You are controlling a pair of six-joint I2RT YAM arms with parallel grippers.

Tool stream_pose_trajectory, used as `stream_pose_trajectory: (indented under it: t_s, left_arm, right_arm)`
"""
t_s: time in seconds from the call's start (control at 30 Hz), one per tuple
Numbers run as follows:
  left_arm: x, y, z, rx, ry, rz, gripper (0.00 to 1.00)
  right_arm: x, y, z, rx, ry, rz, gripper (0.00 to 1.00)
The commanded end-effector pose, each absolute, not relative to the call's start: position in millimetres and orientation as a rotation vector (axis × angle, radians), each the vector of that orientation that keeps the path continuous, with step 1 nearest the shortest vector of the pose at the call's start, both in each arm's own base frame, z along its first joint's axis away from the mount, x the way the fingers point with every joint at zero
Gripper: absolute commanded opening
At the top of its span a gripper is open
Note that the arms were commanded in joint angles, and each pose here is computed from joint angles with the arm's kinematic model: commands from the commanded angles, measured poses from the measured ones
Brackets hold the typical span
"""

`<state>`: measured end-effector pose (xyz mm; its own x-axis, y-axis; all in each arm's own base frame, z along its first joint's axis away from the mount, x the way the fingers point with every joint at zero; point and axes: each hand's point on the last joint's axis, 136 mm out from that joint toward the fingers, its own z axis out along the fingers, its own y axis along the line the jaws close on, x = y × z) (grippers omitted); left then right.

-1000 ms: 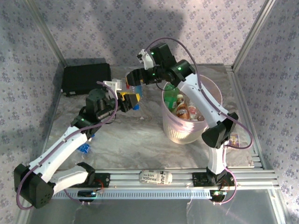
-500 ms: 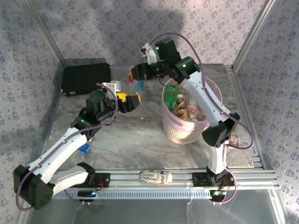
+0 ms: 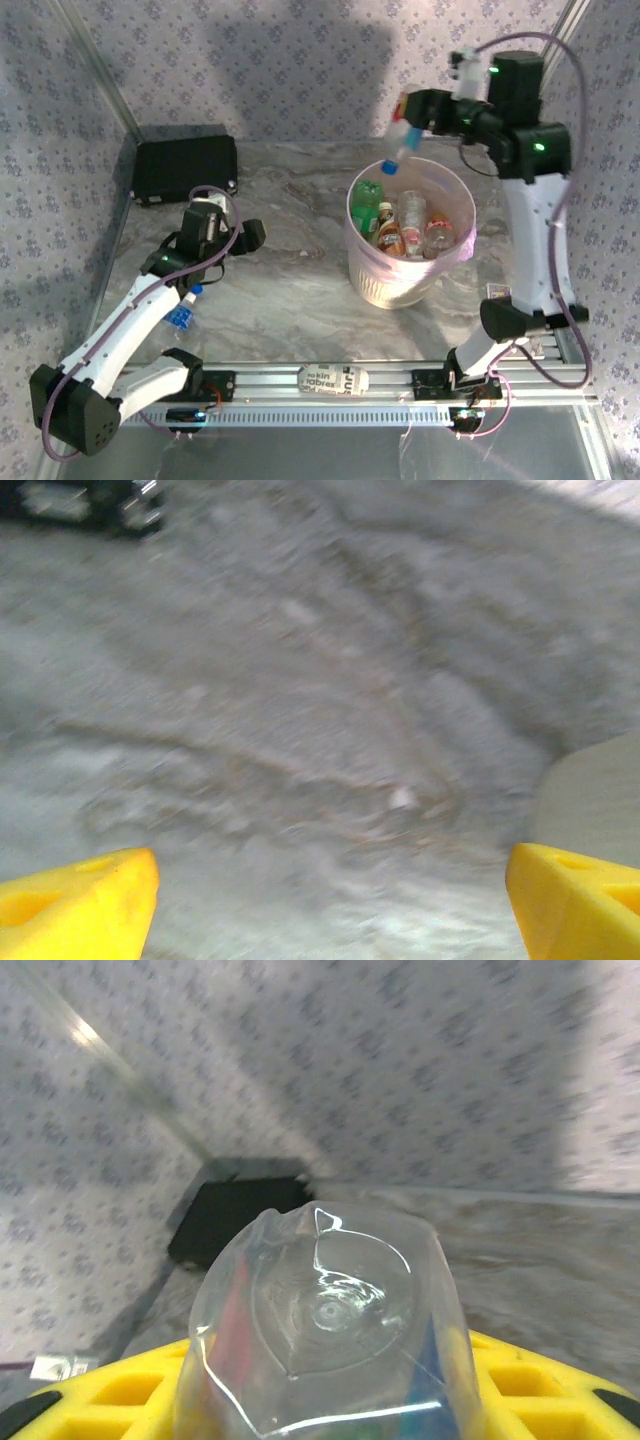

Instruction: Put the plastic bottles in the bin

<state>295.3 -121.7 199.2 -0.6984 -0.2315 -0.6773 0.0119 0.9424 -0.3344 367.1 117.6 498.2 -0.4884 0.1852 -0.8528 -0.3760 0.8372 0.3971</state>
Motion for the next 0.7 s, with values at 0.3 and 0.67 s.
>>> stream_pose_trajectory:
  t_s: [0.3, 0.67]
  left_arm:
    - [268, -51, 154, -0.263, 2.588, 0.018, 0.89]
    - [246, -17, 123, -0.435, 2.644, 0.102, 0.93]
  right_arm:
    - [345, 42, 422, -0.003, 2.222, 0.435, 0.49]
    - [325, 55, 352, -0.091, 2.433, 0.323, 0.48]
